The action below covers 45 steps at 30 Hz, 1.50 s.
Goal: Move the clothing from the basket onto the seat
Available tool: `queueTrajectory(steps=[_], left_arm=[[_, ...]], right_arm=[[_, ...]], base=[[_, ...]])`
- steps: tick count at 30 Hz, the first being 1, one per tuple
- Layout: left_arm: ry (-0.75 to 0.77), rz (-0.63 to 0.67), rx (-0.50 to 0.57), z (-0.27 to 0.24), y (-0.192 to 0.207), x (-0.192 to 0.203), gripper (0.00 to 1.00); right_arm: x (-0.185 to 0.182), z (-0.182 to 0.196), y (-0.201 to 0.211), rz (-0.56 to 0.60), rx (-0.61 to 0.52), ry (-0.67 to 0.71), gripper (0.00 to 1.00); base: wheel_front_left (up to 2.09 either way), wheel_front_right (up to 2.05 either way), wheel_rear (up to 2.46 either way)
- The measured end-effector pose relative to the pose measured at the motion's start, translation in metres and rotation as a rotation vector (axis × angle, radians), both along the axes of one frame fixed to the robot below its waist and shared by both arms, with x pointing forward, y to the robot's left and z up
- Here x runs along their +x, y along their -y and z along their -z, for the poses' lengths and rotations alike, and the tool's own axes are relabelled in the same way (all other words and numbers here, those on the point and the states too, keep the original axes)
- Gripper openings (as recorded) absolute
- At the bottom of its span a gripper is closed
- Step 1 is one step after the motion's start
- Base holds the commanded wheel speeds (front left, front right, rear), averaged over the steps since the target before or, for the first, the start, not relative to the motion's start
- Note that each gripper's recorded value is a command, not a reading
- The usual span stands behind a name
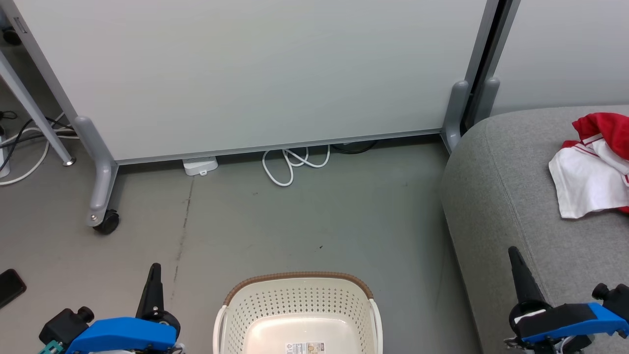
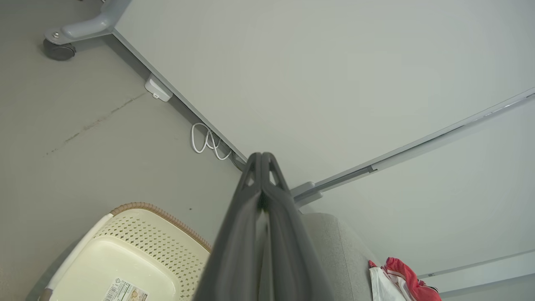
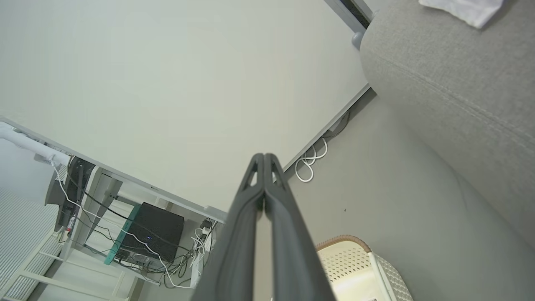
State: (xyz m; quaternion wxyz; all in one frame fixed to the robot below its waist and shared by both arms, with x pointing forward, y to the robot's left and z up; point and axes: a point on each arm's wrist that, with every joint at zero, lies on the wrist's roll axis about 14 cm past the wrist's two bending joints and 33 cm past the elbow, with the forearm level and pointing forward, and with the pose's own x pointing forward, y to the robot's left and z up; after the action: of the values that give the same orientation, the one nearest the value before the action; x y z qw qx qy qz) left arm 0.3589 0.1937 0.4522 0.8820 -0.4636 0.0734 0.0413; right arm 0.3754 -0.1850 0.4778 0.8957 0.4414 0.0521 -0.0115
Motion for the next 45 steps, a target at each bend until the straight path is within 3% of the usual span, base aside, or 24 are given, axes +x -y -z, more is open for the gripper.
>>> queueTrajectory(steps=[45], left_arm=[[0.092,-0.053,-0.412,-0.033,-0.005,0.020,0.00]], right_arm=[[0.009,-0.017,0.009,0.050,0.449,0.046,0.00]], base=[[0.00,0.00,0.00]])
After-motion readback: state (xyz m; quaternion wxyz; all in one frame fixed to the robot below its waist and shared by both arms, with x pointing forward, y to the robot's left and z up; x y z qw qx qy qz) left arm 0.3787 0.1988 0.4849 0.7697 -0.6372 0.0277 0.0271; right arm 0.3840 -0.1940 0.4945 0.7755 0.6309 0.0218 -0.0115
